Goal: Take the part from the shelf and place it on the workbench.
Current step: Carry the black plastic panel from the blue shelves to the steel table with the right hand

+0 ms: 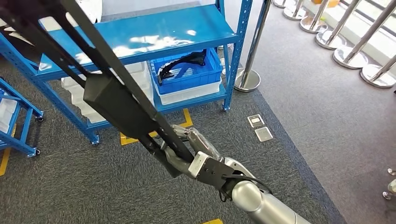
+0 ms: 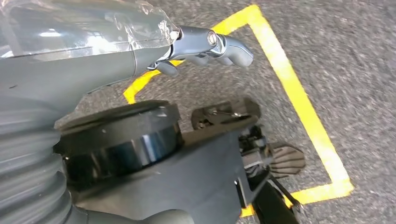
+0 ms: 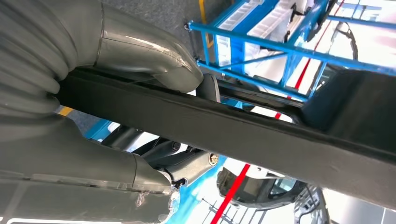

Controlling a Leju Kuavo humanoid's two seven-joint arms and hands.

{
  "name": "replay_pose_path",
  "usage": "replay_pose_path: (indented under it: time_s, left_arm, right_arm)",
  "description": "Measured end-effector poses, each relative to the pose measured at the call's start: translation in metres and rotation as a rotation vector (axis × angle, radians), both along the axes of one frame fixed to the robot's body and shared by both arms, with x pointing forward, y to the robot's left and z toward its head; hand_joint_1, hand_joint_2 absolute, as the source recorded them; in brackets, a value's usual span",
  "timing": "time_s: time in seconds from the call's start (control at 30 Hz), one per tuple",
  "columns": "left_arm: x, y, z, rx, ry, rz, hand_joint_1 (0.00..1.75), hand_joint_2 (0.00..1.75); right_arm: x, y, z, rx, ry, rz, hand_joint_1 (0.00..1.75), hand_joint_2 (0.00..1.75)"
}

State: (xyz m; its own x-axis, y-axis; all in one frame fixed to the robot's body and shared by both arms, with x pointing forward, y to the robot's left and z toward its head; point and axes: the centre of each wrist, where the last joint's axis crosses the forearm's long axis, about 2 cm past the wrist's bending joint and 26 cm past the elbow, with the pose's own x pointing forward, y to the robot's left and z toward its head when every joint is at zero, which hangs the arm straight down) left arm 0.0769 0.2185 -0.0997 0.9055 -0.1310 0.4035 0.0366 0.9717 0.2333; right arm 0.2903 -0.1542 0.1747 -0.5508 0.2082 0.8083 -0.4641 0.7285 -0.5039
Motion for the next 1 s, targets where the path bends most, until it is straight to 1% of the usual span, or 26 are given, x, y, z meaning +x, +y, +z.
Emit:
replay_pose_path:
  time_s: [0.27,1.0]
  left_arm:
    - [-0.0056,0.0000,-0.0010,-0.007,0.014,0.011,0.00,1.75]
    - [-0.0074,0.0034,-0.0018,0.000,0.030,0.013,0.00,1.75]
  right_arm:
    - [-0.0021,0.0043,-0.0007,-0.023,-0.006,0.018,1.75,1.75]
    - [-0.0018,0.0096,-0.0015,-0.028,-0.014,0.025,1.75,1.75]
